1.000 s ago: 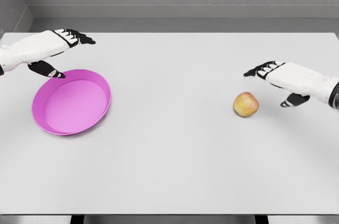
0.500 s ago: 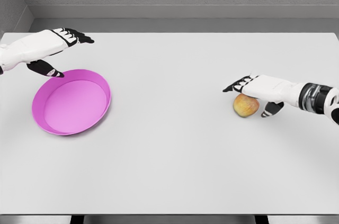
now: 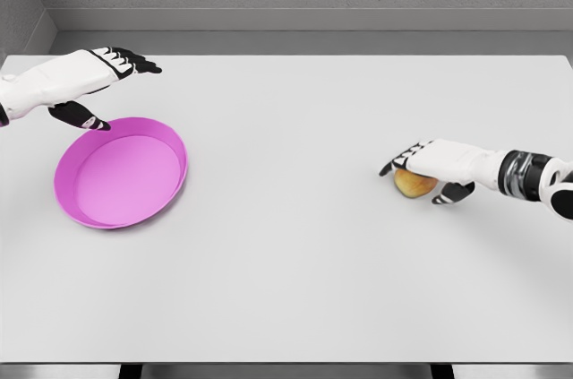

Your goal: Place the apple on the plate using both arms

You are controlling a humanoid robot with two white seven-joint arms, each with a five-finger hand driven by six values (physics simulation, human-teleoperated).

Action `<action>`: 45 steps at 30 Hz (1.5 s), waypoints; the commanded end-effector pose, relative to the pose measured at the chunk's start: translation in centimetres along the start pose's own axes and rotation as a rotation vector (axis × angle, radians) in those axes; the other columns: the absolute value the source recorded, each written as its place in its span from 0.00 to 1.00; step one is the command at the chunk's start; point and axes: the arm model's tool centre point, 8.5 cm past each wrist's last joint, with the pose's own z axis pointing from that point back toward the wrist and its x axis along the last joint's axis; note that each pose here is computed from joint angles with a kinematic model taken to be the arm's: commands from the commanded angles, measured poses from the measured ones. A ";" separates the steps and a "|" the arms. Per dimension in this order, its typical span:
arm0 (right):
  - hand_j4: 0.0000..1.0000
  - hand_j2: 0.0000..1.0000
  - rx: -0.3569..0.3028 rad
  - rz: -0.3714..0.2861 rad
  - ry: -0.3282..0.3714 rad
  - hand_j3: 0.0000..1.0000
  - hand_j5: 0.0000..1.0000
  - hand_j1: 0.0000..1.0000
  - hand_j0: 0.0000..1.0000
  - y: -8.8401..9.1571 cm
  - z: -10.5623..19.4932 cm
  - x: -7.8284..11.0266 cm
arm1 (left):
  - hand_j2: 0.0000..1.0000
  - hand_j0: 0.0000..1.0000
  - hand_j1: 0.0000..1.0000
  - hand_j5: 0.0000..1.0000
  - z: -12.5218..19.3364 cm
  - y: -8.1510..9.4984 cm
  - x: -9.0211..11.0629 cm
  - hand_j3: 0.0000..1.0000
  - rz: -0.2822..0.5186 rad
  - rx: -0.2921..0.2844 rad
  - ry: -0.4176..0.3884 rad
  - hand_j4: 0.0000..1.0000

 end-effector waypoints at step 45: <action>0.46 0.46 -0.157 0.117 -0.241 0.46 0.46 0.46 0.46 -6.7 -3.1 8.2 | 1.00 1.00 1.00 1.00 0.1 -0.2 -0.2 1.00 0.009 -0.002 0.006 1.00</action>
